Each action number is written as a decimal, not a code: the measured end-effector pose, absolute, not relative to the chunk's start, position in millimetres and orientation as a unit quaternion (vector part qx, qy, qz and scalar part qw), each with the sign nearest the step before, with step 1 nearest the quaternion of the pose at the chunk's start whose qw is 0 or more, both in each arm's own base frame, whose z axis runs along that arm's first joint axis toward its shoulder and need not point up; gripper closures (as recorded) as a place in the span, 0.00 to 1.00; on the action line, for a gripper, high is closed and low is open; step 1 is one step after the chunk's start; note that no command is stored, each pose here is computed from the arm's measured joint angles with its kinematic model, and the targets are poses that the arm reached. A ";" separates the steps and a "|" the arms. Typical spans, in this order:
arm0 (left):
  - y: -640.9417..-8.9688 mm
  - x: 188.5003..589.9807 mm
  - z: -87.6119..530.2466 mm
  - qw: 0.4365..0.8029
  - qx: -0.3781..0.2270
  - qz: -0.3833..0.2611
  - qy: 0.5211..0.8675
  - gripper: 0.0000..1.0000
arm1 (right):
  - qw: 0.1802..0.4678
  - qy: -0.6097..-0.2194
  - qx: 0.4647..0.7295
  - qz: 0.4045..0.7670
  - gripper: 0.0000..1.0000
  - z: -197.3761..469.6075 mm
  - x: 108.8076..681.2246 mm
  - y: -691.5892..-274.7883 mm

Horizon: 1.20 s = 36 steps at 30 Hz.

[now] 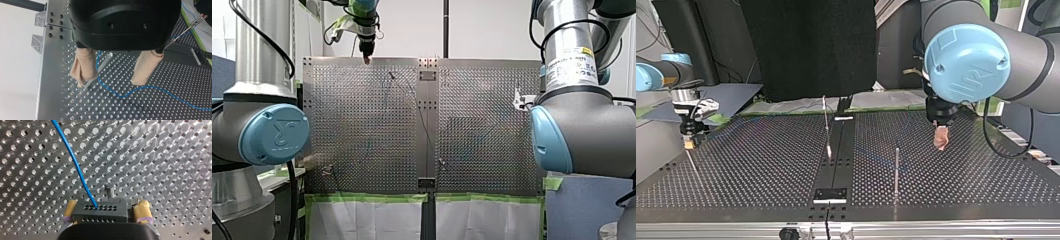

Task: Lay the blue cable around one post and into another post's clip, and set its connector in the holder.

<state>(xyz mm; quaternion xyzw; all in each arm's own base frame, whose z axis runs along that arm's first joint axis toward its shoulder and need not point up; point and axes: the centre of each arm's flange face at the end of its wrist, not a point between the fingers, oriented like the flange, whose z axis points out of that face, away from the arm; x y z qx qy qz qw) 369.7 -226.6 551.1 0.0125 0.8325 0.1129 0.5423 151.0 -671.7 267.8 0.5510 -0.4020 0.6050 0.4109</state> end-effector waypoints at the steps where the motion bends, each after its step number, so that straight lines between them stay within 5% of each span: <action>1: -226.6 369.7 551.1 0.542 0.012 0.113 0.832 0.00 | 0.411 -0.402 0.551 0.605 0.02 267.8 151.0 -671.7; 36: -221.0 363.2 557.5 0.547 -0.003 0.135 0.826 0.00 | 0.411 -0.402 0.551 0.605 0.02 267.8 151.0 -671.7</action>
